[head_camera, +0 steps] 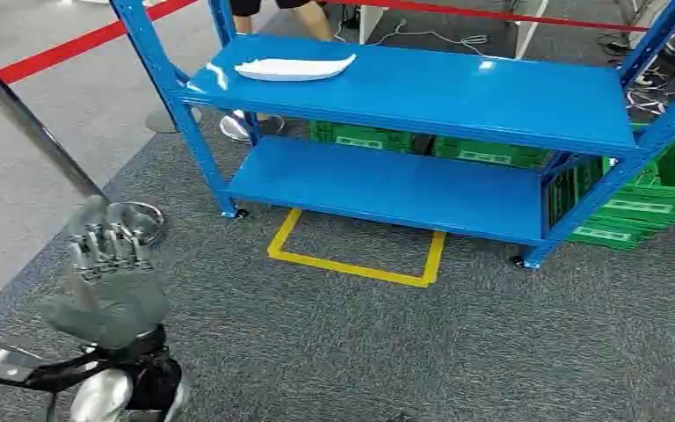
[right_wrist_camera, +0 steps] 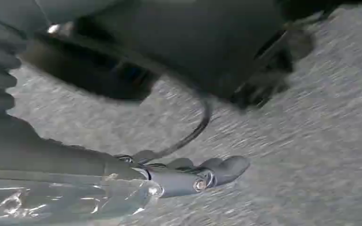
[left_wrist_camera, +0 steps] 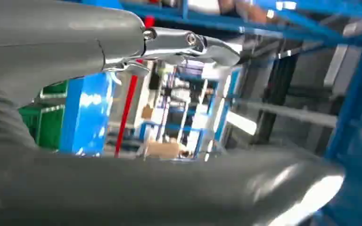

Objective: Take the parts from the cabinet and place them on the table.

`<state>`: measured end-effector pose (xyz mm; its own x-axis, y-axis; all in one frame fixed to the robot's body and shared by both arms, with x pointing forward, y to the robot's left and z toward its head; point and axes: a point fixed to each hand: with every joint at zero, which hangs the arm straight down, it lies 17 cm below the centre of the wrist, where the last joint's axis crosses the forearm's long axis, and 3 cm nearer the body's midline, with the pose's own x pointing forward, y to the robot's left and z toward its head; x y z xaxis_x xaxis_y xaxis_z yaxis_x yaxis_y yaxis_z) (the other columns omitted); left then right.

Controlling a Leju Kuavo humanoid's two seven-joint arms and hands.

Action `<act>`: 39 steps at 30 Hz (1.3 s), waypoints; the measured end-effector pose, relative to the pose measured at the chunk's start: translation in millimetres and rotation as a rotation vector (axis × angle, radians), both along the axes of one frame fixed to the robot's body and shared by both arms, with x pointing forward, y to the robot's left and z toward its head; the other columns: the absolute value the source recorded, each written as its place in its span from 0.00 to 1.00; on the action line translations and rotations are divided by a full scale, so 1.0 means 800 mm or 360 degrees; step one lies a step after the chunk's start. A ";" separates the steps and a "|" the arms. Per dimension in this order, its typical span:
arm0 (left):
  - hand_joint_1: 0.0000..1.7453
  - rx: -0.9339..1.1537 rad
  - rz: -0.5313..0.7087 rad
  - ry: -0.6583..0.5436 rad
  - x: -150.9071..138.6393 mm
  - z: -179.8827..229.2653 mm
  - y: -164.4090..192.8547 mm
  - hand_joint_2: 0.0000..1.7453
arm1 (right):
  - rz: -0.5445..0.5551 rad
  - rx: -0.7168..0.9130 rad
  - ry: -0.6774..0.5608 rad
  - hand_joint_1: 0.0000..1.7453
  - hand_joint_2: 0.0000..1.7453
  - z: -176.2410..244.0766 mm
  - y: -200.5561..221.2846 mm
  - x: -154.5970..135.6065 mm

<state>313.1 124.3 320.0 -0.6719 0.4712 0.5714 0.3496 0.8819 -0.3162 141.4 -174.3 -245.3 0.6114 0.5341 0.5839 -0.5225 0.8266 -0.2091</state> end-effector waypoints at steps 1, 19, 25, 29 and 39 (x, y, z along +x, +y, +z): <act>0.00 0.0016 -0.0017 -0.0013 -0.003 0.002 -0.007 1.00 | 0.0009 0.0004 -0.0013 0.00 1.00 0.001 0.003 0.001; 0.00 0.0149 -0.0139 -0.0100 -0.027 0.012 -0.056 0.00 | 0.0049 -0.0194 -0.0025 0.00 1.00 -0.003 -0.014 0.006; 0.00 0.0163 -0.0148 -0.0102 -0.027 0.010 -0.056 0.00 | 0.0018 -0.0255 0.0041 0.00 1.00 -0.009 -0.023 0.000; 0.00 0.0164 -0.0156 -0.0103 -0.027 0.009 -0.055 0.00 | -0.0023 -0.0304 0.0121 0.00 1.00 -0.015 -0.032 -0.005; 0.00 0.0128 -0.0198 -0.0113 -0.029 0.013 -0.056 0.00 | -0.0052 -0.0364 0.0199 0.00 1.00 -0.019 -0.041 -0.009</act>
<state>290.2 79.8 330.4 -0.6510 0.5080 0.5640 0.4767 0.8519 -0.2170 134.5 -207.4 -260.6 0.6904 0.6221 0.3693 -0.5296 0.7823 -0.3278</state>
